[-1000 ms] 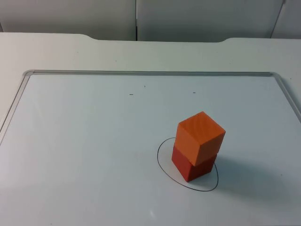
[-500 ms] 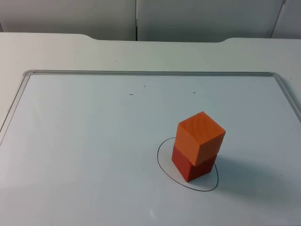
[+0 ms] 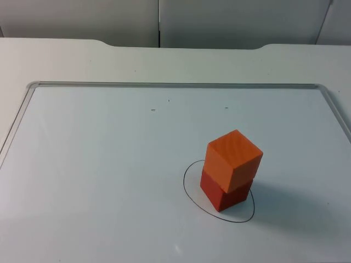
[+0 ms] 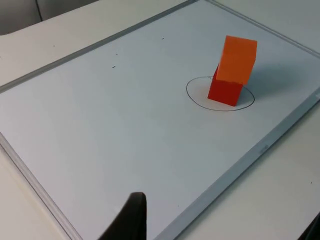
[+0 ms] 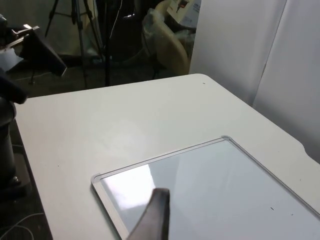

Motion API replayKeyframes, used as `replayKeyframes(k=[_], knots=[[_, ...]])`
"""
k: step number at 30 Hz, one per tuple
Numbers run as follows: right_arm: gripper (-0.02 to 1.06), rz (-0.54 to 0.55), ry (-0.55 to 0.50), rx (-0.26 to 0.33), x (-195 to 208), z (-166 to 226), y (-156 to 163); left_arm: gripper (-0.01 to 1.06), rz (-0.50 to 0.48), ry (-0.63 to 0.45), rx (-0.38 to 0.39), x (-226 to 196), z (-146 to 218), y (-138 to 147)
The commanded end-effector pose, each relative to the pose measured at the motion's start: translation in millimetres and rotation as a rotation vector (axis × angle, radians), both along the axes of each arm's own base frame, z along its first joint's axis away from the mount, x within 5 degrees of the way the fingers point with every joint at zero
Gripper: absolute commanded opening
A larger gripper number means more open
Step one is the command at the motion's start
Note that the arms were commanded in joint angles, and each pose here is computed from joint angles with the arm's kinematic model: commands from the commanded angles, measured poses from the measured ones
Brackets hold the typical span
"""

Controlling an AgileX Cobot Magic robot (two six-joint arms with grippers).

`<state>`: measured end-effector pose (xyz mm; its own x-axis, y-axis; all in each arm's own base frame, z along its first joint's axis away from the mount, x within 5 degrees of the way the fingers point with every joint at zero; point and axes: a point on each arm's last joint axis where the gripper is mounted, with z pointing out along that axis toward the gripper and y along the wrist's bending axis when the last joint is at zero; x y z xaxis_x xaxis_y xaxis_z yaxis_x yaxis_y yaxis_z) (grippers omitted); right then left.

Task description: Pick up one cube with the left hand and another cube with the right hand. First place the cube in the right hand at the target position, then stack the cube in the left hand on top.

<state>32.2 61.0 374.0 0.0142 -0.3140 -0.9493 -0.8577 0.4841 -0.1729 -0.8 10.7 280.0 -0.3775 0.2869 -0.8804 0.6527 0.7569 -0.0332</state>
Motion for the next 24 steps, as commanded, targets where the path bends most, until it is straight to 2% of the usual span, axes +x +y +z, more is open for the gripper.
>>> replayKeyframes(k=[1,3,6,8,24], knots=[[0.82,0.003,-0.004,0.005,-1.6,-0.7,-1.1,1.02,-0.011,-0.006,-0.015,0.0,-0.2,-1.0],[0.82,0.003,-0.004,0.005,-1.6,-0.7,-1.1,1.02,-0.022,-0.007,-0.013,-0.6,-0.2,-1.5],[0.82,0.003,-0.003,-0.001,-1.5,-1.2,-1.1,1.02,-0.107,-0.034,0.014,-4.1,-0.5,-5.5],[0.82,0.005,0.0,-0.004,-1.7,-1.6,-1.1,1.02,-0.119,-0.034,0.014,-4.8,-0.5,-6.1],[0.82,0.004,0.0,-0.037,-1.6,-4.0,-2.0,1.02,-0.102,-0.027,0.007,-4.1,-0.5,-5.5]])
